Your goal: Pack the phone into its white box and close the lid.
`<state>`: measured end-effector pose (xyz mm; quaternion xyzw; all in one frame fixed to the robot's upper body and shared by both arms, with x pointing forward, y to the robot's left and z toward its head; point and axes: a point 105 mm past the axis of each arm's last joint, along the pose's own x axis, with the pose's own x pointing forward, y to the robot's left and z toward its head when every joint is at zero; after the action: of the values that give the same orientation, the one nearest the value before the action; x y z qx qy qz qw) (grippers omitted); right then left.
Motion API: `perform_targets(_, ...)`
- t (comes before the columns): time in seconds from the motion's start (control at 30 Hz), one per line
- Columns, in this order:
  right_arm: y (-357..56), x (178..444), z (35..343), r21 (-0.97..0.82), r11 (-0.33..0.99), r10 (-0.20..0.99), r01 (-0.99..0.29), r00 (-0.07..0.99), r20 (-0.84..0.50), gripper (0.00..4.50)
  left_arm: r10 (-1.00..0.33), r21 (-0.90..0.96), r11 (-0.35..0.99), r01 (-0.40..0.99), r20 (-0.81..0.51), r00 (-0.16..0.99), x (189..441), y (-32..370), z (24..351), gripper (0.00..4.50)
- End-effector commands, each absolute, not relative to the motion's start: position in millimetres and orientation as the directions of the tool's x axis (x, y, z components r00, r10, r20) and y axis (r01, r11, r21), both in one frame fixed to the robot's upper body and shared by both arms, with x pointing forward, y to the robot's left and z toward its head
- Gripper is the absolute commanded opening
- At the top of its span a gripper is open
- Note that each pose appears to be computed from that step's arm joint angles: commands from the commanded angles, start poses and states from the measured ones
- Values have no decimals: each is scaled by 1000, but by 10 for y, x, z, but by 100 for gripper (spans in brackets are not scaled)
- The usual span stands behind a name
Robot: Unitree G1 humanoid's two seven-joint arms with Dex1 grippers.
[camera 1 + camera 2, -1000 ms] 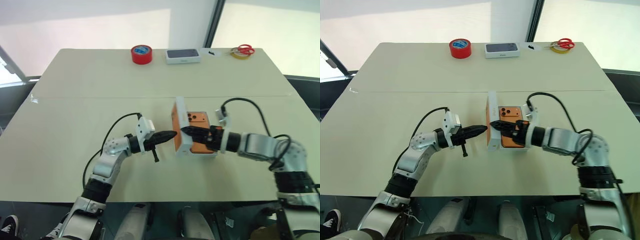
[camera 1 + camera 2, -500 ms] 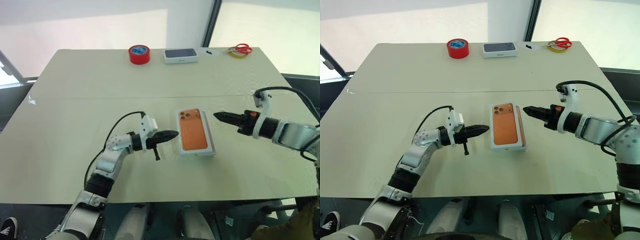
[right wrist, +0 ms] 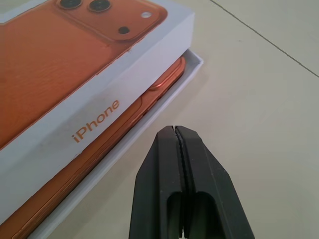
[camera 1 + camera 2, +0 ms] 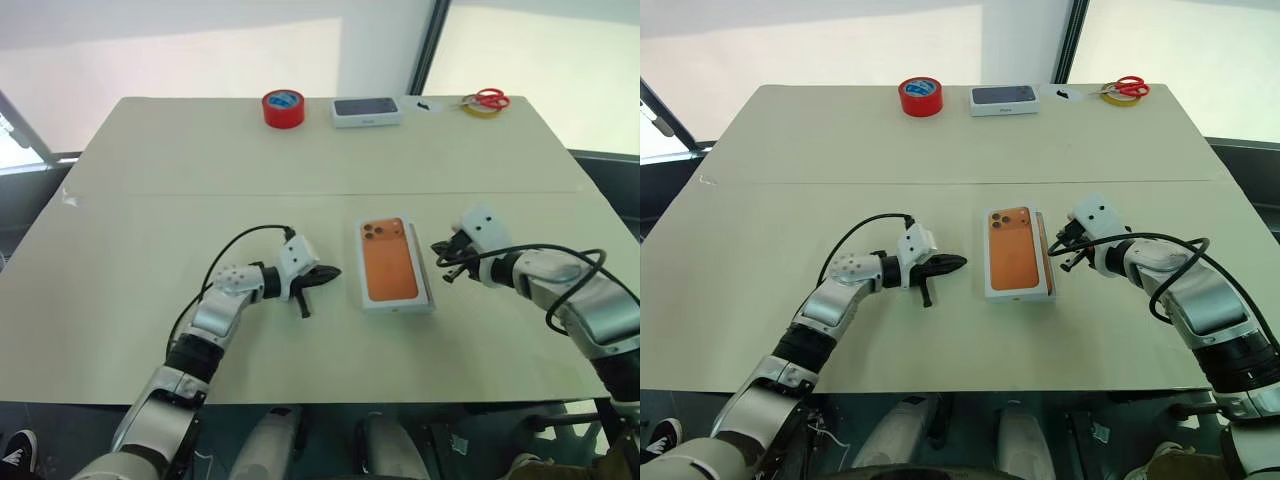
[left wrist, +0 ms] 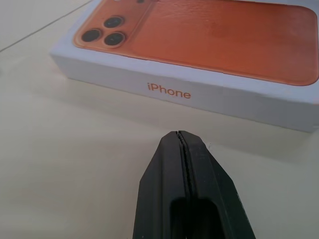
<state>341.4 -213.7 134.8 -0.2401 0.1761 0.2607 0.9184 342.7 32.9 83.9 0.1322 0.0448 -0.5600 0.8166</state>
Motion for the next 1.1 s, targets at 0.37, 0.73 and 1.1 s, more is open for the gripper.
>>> perform_targets(0.37,-2123,3373,1502,-493,646,391,-583,807,-442,3,-932,160,300,941,-163,325,3474,38,1066,0)
perform_targets(0.73,-2220,3436,1639,-541,635,374,-551,833,-408,3,-927,175,281,944,-204,314,3441,75,1010,0)
perform_targets(1.1,-1898,3265,1603,-468,578,543,-669,743,-392,3,-942,184,256,949,-174,288,3428,-129,1071,0)
